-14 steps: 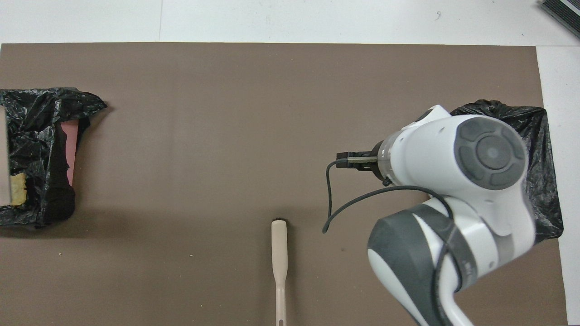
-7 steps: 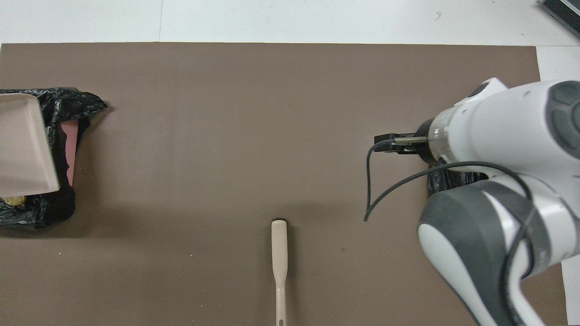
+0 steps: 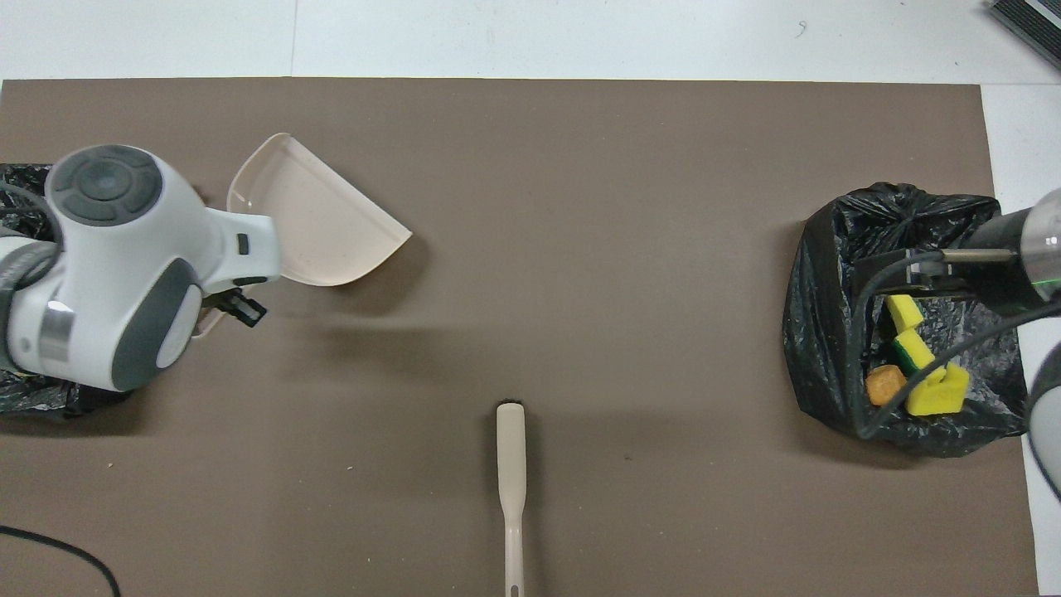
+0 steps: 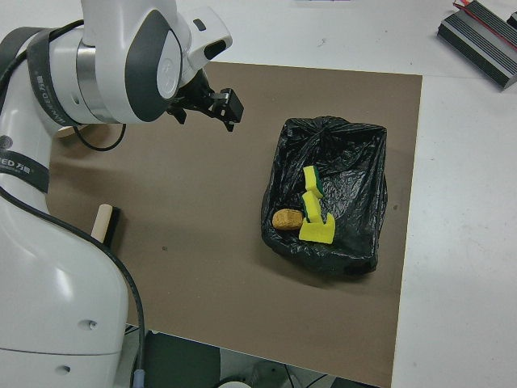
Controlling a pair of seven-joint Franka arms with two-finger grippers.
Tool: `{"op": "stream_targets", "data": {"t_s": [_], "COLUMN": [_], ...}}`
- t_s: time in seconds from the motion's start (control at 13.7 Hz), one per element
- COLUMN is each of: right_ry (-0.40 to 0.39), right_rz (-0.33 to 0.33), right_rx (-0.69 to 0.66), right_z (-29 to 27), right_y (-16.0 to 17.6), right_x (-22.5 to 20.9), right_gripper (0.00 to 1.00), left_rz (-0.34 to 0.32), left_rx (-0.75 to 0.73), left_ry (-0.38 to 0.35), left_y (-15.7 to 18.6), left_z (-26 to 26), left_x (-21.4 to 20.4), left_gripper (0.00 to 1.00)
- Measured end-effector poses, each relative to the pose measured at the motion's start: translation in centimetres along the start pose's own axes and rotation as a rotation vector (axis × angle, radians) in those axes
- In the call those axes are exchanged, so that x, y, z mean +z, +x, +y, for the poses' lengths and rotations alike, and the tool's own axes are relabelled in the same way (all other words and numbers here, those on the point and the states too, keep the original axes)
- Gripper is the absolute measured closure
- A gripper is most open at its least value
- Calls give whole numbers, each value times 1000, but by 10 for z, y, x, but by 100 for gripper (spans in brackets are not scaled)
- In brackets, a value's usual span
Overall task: Sweep and dump trash in bin
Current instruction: 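Return the empty dustpan to the table center with the left gripper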
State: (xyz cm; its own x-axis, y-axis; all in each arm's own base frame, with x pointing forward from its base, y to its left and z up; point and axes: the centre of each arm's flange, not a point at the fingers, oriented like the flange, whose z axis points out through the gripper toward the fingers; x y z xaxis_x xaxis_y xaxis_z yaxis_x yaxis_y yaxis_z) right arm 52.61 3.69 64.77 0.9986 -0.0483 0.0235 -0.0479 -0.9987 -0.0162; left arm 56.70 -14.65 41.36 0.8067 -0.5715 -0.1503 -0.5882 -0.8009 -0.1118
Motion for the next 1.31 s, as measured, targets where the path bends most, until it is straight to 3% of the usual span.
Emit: {"op": "stream_targets", "data": {"t_s": [0.29,0.66,1.02,1.31], "right_ry": [6,9,7,7], "right_rz": [-17,-7,-26,-18], "right_rx": [3,0,38,58], "right_z": [31,30,49,59], "right_y": [-19,-26,-12,-10], "right_x": [-27,-34,-21,-24], "right_gripper": [0,0,0,0], "left_rz": [79,154,159,145], "left_rx": [-209,-464,-602,-588], "left_ry": [-52,-144,-178,-191], "left_y": [40,80,100,130], "left_z": [62,127,159,195], "left_x": [6,-9,-5,14], "left_gripper": [69,69,69,69]}}
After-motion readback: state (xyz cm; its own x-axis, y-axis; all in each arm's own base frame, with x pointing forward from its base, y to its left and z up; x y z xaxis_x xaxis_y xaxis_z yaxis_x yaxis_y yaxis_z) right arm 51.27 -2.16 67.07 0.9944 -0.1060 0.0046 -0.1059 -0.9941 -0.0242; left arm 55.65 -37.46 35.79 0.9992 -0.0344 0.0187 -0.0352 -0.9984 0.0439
